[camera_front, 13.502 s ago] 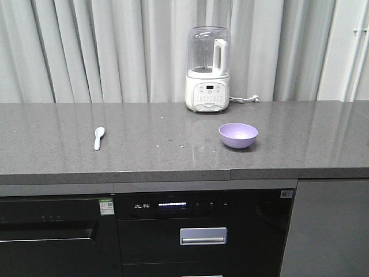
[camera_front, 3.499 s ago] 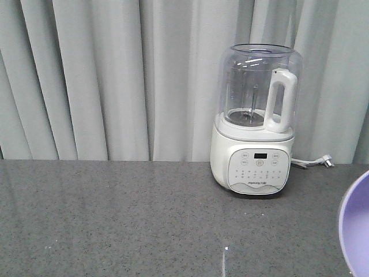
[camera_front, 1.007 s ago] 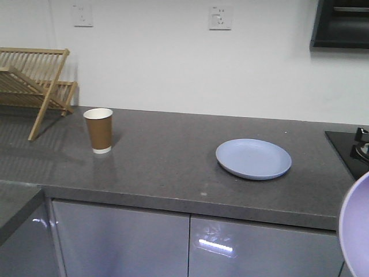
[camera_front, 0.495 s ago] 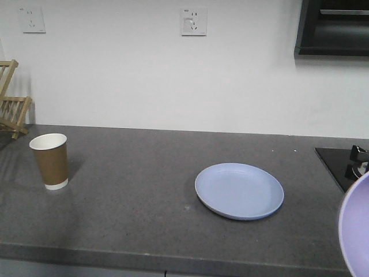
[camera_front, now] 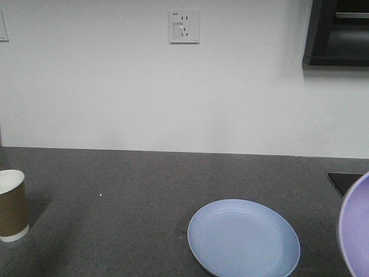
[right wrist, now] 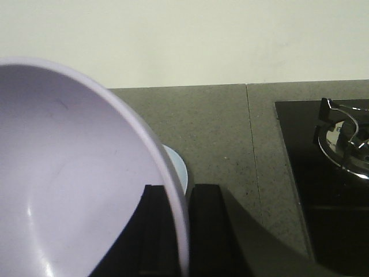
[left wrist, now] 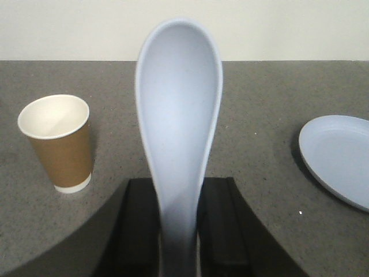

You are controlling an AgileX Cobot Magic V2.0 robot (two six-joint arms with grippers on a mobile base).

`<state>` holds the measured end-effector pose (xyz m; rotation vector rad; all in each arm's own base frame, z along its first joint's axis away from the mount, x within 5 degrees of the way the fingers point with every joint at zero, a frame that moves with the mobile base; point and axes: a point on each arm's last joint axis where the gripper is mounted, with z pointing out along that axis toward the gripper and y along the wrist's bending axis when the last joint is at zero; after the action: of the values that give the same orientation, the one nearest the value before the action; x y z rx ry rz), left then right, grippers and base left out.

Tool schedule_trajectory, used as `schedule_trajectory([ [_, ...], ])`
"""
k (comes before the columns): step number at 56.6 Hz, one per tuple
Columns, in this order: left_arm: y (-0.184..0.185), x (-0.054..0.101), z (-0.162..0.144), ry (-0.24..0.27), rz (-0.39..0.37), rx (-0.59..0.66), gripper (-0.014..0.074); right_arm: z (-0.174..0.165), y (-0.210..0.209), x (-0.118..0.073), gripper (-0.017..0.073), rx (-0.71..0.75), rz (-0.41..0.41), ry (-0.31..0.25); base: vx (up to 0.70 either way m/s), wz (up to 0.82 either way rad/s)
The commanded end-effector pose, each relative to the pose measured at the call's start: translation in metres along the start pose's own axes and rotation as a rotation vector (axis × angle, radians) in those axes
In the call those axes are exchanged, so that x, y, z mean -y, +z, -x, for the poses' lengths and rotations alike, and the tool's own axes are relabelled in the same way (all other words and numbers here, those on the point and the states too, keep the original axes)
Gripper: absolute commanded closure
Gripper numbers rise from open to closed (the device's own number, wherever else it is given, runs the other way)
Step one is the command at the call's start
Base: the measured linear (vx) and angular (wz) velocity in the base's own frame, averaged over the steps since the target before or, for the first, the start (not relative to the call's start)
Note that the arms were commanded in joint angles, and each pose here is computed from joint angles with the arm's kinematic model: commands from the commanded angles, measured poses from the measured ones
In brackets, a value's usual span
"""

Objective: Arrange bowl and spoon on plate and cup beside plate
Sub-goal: 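Drive the base to the counter with the pale blue plate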

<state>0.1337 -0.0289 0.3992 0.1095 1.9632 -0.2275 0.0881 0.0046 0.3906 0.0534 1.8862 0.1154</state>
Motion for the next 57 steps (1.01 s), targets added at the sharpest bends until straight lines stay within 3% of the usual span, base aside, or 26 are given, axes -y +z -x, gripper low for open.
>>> schedule_trajectory([
  [1,-0.0057,0.0029,0.0134,-0.013,-0.021,0.102,0.0600,0.0160,-0.0044,-0.0001,0.0568,0.113,-0.011,-0.005,0.31,-0.06],
  [24,-0.0057,0.0029,0.0134,-0.013,-0.021,0.102,0.0600,0.0160,-0.0038,0.0000,0.0568,0.112,-0.011,-0.004,0.21,-0.07],
  [57,-0.0057,0.0029,0.0134,-0.013,-0.021,0.102,0.0600,0.0160,-0.0038,0.0000,0.0568,0.112,-0.011,-0.008,0.02,-0.02],
])
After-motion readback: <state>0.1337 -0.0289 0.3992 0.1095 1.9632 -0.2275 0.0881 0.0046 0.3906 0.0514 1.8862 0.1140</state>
